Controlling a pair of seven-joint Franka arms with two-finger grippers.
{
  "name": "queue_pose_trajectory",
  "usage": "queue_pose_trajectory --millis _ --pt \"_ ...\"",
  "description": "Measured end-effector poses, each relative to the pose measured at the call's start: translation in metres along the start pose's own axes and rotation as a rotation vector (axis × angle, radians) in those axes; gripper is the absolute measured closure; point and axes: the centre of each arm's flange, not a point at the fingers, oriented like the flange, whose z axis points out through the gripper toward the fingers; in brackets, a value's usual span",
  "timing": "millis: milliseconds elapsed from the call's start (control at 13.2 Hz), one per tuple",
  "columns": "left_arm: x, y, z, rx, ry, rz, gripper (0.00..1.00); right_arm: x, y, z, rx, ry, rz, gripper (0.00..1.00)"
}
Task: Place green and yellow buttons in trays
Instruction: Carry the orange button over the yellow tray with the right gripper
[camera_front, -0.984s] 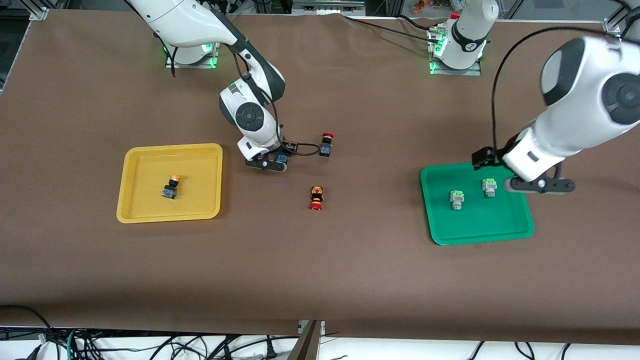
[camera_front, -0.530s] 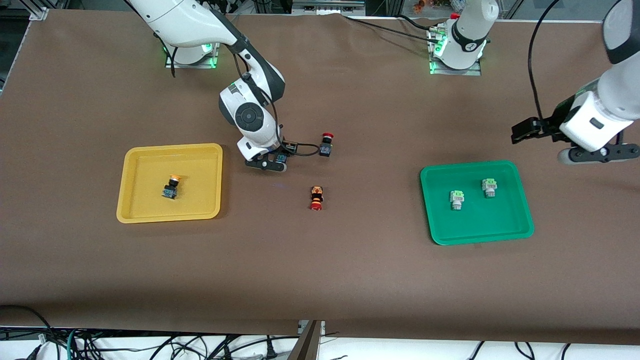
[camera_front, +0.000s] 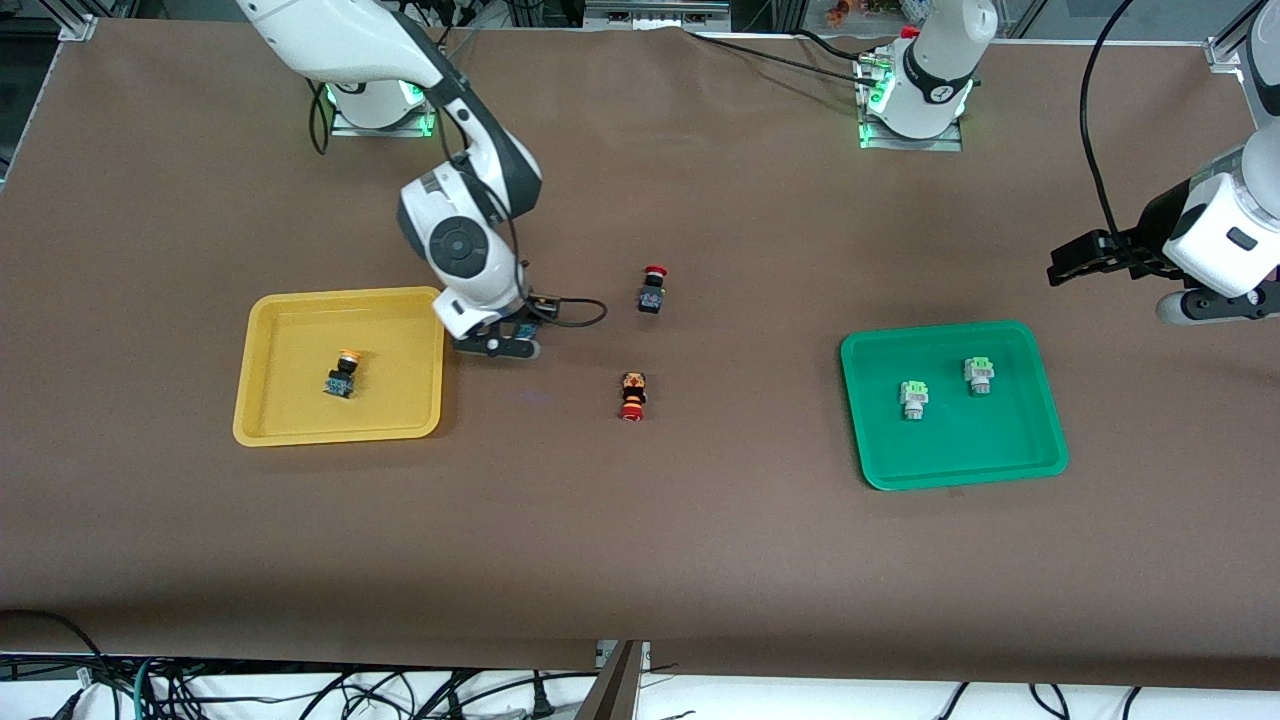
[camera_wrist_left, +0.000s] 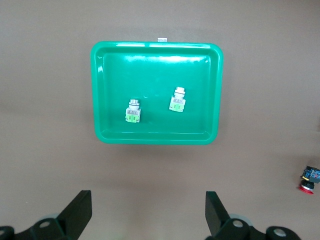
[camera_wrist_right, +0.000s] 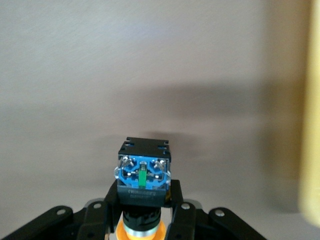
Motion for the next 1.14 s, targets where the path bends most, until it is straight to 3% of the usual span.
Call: queue_pose_trajectory --millis 303,606,1060,1135 --pt "0.003 0.001 0.001 0.000 -0.002 0.002 0.00 0.054 0.125 -0.015 -0.063 0.001 -0.159 0.59" --pt "0.003 0.006 0.000 0.000 0.002 0.010 0.00 0.061 0.150 0.002 -0.074 -0.020 -0.165 0.59" --pt "0.009 0.003 -0.005 -0.003 0.014 0.003 0.00 0.068 0.152 -0.014 -0.063 0.016 -0.157 0.01" --pt "0.011 0.002 -0.005 -0.004 0.015 0.002 0.00 0.070 0.150 -0.026 -0.058 0.031 -0.158 0.01"
